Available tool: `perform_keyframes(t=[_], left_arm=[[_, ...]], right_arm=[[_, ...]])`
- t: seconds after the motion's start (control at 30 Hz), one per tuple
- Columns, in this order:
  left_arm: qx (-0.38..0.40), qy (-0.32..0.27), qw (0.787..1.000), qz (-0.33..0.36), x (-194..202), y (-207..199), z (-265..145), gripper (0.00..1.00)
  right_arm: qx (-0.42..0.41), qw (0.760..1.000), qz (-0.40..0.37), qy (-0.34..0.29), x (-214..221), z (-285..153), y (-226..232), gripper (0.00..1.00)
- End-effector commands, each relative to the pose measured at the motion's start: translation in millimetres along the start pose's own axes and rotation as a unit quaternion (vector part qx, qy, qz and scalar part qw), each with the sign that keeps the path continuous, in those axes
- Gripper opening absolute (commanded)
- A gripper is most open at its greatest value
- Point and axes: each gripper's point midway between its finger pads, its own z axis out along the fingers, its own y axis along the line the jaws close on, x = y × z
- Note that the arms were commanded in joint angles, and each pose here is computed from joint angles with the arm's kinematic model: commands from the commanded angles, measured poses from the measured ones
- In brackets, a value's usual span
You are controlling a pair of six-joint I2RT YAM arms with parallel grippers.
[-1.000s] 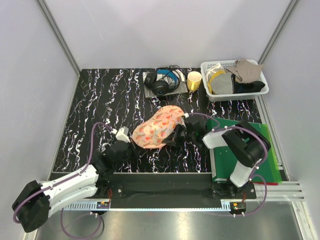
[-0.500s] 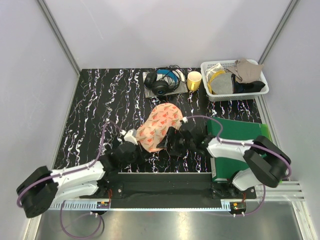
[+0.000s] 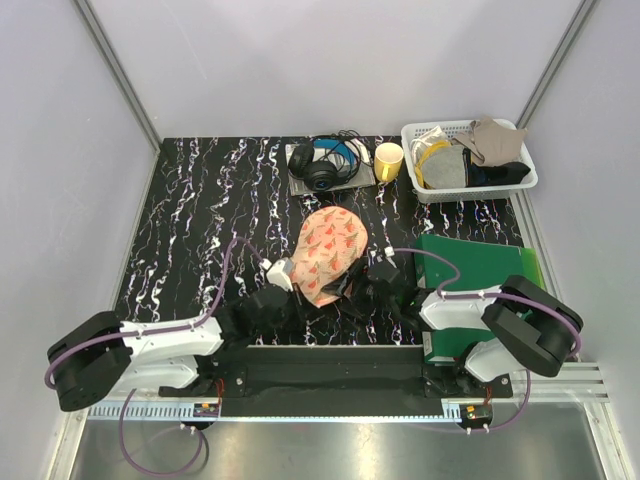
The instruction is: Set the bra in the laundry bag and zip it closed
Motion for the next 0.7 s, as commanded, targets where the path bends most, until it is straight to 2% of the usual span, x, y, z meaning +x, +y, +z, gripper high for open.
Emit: perform_keyframes(t=[0.0, 0.03, 0.07, 0.1, 0.2, 0.23, 0.33, 0.37, 0.5, 0.57, 0.63, 0.67], left_arm=[[0.042, -0.027, 0.999, -0.009, -16.1, -32.6, 4.5, 0.0], [0.044, -0.029, 0.999, -0.004, -18.0, -35.0, 4.7, 0.0], [0.039, -0.027, 0.999, -0.001, -16.6, -32.6, 6.1, 0.0], [0.033, -0.027, 0.999, 0.005, -16.8, -30.5, 7.2, 0.0], [0.007, -0.03, 0.999, 0.02, -19.9, -13.1, 8.3, 0.0], [-0.009, -0.036, 0.999, 0.02, -25.1, 3.1, 6.3, 0.0], [-0.036, -0.057, 0.998, 0.019, -43.2, 32.8, -5.5, 0.0], [-0.052, -0.061, 0.997, 0.023, -44.1, 46.6, -9.7, 0.0], [-0.086, -0.072, 0.993, 0.047, -51.2, 68.3, -27.6, 0.0], [-0.066, -0.059, 0.995, 0.042, -43.5, 63.3, -31.6, 0.0], [-0.045, -0.048, 0.998, 0.024, -33.8, 59.1, -31.6, 0.0], [-0.037, -0.044, 0.998, 0.02, -30.5, 55.7, -31.5, 0.0]], right_arm=[[-0.028, 0.999, 0.024, -0.039, -12.1, 5.9, 6.4, 0.68], [-0.029, 0.998, 0.03, -0.041, -12.6, 5.6, 3.1, 0.55], [-0.03, 0.998, 0.034, -0.044, -13.9, 5.3, 0.9, 0.46], [-0.028, 0.998, 0.036, -0.048, -16.4, 5.4, -1.9, 0.34], [-0.022, 0.999, 0.034, -0.036, -21.6, 4.9, -9.9, 0.05], [-0.027, 0.999, 0.033, -0.033, -24.4, 4.2, -10.0, 0.0], [-0.043, 0.999, 0.012, -0.011, -37.8, 1.7, -9.8, 0.0], [-0.053, 0.998, -0.025, 0.021, -32.4, 0.3, -9.3, 0.0], [-0.07, 0.991, -0.099, 0.061, -42.7, 4.6, 7.9, 0.0], [-0.057, 0.986, -0.134, 0.079, -42.0, 9.7, 7.6, 0.11], [-0.049, 0.983, -0.148, 0.094, -44.0, 14.2, 17.4, 0.31], [-0.043, 0.984, -0.145, 0.097, -45.4, 15.8, 18.3, 0.36]])
